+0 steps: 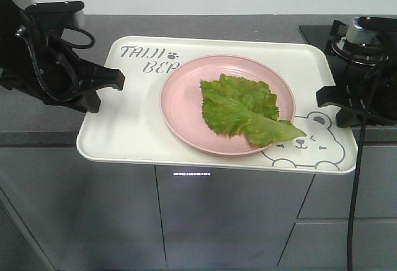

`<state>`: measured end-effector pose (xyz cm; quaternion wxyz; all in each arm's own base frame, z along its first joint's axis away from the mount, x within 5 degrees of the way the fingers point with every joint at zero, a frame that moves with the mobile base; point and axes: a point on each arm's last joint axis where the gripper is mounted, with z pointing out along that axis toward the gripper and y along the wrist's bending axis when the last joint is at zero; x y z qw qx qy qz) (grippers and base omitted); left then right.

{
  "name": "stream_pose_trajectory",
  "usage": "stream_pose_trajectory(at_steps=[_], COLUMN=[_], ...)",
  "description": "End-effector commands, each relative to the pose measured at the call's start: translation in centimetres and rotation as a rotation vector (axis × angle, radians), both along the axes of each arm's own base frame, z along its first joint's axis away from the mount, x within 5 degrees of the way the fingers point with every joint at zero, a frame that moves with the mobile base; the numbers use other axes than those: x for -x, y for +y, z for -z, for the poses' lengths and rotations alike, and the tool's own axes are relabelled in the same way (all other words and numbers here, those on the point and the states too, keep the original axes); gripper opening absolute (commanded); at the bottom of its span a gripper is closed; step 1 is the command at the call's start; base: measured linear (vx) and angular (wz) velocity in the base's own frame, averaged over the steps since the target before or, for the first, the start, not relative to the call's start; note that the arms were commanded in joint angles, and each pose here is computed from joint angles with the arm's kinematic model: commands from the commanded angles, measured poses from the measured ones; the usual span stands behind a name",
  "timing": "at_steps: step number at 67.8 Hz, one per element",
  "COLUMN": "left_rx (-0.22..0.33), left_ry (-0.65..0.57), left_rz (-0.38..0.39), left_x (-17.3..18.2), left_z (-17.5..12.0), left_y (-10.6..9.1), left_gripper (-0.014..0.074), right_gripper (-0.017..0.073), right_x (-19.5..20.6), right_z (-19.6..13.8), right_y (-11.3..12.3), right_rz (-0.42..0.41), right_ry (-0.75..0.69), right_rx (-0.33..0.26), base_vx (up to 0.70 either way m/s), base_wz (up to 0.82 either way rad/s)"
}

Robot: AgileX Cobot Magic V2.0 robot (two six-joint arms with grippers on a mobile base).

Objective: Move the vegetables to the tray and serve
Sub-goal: 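Drive the base to the other counter carrying the tray in both grippers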

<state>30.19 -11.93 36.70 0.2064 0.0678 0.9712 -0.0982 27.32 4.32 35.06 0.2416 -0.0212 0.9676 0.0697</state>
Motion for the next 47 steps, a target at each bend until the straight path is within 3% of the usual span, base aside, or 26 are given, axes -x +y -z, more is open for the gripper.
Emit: stream_pose_trajectory(at_steps=[1,47], left_rx=[0.041,0.041], left_ry=[-0.113,-0.113], left_rz=[0.022,0.022], left_x=[0.77,0.77], left_z=[-2.44,-2.44], left_y=[-0.02,-0.02], left_gripper=[-0.0006,-0.0006], right_gripper=[-0.0004,-0.0004], right_x=[0.23,0.23], right_z=[-2.04,-2.04], right_y=[-0.12,-0.12], right_rz=[-0.020,-0.020], right_ry=[-0.119,-0.119], right_rx=[0.011,0.011], base_vx=[0.11,0.13], base_wz=[-0.14,-0.08])
